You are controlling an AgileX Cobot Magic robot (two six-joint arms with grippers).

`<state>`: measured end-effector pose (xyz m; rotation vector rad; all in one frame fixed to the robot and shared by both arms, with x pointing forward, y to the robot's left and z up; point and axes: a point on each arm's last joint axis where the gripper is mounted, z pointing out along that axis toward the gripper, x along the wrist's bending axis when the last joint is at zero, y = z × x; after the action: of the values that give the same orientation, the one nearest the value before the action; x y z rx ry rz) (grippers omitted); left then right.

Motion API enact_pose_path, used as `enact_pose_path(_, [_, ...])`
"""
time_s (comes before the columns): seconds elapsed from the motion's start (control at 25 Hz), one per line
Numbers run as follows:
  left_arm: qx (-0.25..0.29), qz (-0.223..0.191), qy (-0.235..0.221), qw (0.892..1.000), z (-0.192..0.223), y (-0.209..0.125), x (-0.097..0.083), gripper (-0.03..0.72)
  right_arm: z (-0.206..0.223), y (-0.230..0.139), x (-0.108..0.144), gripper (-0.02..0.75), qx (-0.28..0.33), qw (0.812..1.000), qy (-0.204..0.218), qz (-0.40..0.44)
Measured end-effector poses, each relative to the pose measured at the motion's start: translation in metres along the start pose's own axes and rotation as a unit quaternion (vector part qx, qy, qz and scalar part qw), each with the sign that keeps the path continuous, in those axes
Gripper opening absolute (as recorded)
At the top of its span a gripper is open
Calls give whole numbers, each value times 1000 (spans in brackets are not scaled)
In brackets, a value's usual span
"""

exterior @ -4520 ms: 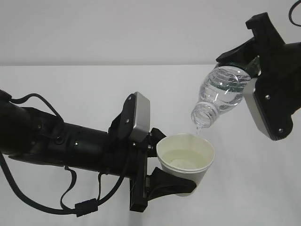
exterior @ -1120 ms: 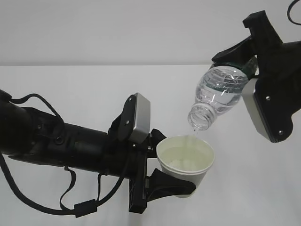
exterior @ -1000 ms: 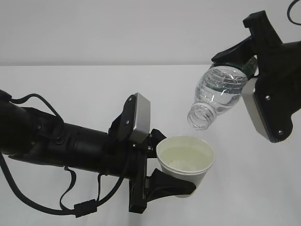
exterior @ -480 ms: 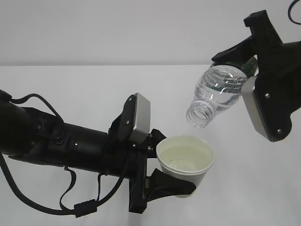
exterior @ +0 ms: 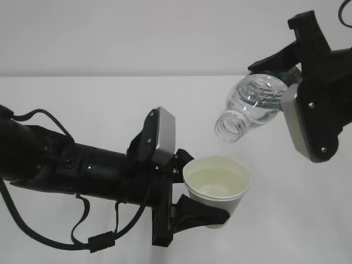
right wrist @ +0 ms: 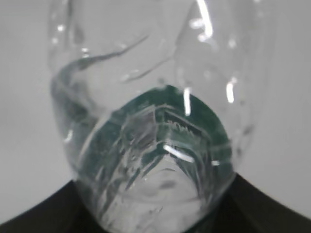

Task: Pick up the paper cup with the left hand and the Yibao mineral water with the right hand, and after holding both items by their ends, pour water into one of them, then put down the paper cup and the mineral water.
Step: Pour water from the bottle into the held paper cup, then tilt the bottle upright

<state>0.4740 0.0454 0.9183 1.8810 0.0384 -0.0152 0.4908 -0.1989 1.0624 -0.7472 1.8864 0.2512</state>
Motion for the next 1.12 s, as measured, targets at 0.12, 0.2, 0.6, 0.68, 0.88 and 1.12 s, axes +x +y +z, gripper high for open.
enact_pose_path(0.12, [0,0,1,1000,0,0,0,467,0,0,0,414,0,1000,0,15])
enact_pose_path(0.2, [0,0,1,1000,0,0,0,467,0,0,0,414,0,1000,0,21])
enact_pose_path(0.6, [0,0,1,1000,0,0,0,466,0,0,0,414,0,999,0,41])
enact_pose_path(0.68, [0,0,1,1000,0,0,0,465,0,0,0,414,0,999,0,45])
enact_pose_path(0.88, [-2,-3,4,1000,0,0,1,465,0,0,0,414,0,998,0,58])
enact_pose_path(1.12, [-5,-7,8,1000,0,1,2,463,0,0,0,414,0,997,0,79])
